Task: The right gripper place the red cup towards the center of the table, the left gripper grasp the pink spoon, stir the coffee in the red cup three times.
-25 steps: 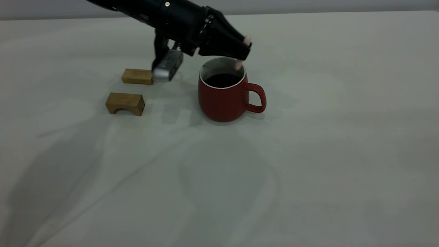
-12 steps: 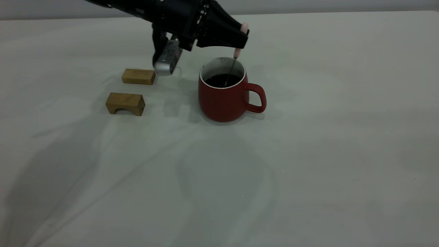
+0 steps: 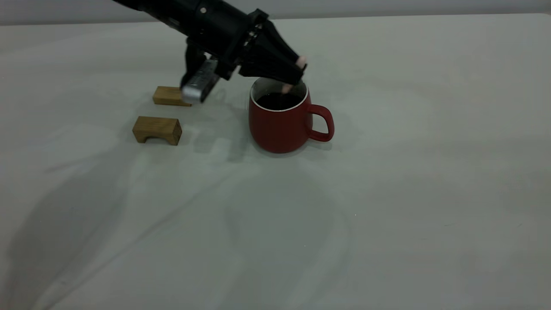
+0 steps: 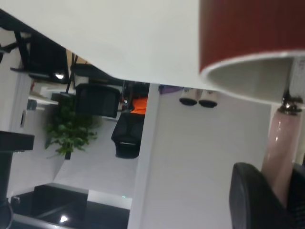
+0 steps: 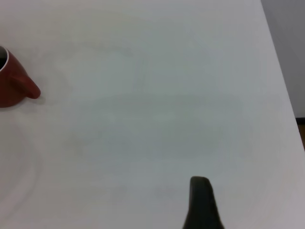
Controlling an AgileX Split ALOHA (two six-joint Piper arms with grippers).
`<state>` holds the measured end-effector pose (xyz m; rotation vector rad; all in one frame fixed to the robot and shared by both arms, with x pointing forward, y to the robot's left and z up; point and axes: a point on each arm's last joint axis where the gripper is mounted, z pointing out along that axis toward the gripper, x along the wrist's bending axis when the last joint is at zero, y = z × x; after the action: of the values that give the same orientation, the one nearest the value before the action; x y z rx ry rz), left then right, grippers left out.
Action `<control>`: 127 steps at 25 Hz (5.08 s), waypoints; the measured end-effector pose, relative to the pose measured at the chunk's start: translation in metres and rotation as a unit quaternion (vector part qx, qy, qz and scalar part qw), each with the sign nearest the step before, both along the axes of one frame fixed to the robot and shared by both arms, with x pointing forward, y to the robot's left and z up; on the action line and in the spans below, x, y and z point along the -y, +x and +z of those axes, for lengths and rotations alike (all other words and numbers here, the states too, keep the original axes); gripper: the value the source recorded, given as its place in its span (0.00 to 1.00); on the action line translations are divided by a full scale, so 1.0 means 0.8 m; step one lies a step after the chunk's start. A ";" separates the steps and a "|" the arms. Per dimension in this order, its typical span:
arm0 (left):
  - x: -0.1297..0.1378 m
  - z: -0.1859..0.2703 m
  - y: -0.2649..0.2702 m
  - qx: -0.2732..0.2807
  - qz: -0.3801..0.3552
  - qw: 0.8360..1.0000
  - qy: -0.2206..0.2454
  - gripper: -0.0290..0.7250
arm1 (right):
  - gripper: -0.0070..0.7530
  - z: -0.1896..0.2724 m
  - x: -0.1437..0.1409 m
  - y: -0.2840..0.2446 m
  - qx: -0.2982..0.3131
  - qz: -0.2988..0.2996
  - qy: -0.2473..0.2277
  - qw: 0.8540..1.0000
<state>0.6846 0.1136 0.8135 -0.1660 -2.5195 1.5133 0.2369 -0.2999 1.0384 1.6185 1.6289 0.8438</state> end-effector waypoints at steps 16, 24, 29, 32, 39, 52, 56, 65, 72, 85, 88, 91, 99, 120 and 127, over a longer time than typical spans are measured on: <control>0.010 0.005 0.002 0.038 0.002 0.999 -0.036 0.29 | 0.78 0.000 0.000 0.000 0.000 0.000 0.000 1.000; 0.008 0.023 0.004 0.058 -0.011 0.998 -0.028 0.48 | 0.78 0.000 0.000 0.000 0.000 0.000 0.000 1.000; 0.000 0.073 0.009 0.126 -0.061 0.990 0.024 0.49 | 0.78 0.000 0.000 0.000 0.000 0.000 0.000 1.000; -0.008 0.107 0.016 0.184 -0.094 0.975 0.077 0.49 | 0.78 0.000 0.000 0.000 0.000 0.000 0.000 1.000; -0.035 0.202 0.033 0.334 -0.149 0.905 0.216 0.49 | 0.78 0.000 0.000 0.000 0.000 0.000 0.000 1.000; -0.092 0.396 -0.018 0.615 -0.392 0.593 0.340 0.49 | 0.78 0.000 0.000 0.000 0.000 0.000 0.000 1.000; -0.101 0.415 -0.049 0.625 -0.428 0.561 0.335 0.49 | 0.78 0.000 0.000 0.000 0.000 0.000 0.000 1.000; -0.142 0.358 -0.176 0.511 -0.506 0.612 0.328 0.49 | 0.78 0.000 0.000 0.000 0.000 0.000 0.000 1.000; -0.175 0.350 -0.297 0.520 -0.577 0.551 0.304 0.49 | 0.78 0.000 0.000 0.000 0.000 0.000 0.000 1.000; -0.236 0.332 -0.475 0.568 -0.467 0.527 0.425 0.49 | 0.78 0.000 0.000 0.000 0.000 0.000 0.000 1.000; -0.236 0.319 -0.499 0.582 -0.453 0.514 0.438 0.49 | 0.78 0.000 0.000 0.000 0.000 0.000 0.000 1.000; -0.233 0.305 -0.523 0.605 -0.438 0.491 0.448 0.49 | 0.78 0.000 0.000 0.000 0.000 0.000 0.000 1.000; -0.231 0.282 -0.558 0.649 -0.398 0.430 0.485 0.49 | 0.78 0.000 0.000 0.000 0.000 0.000 0.000 1.000; -0.234 0.274 -0.578 0.665 -0.386 0.388 0.508 0.49 | 0.78 0.000 0.000 0.000 0.000 0.000 0.000 1.000; -0.235 0.274 -0.578 0.665 -0.386 0.388 0.509 0.49 | 0.78 0.000 0.000 0.000 0.000 0.000 0.000 1.000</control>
<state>0.2223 0.3012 1.0329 -2.5207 -2.4997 -1.2231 0.2369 -0.2999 1.0384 1.6193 1.6283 0.8442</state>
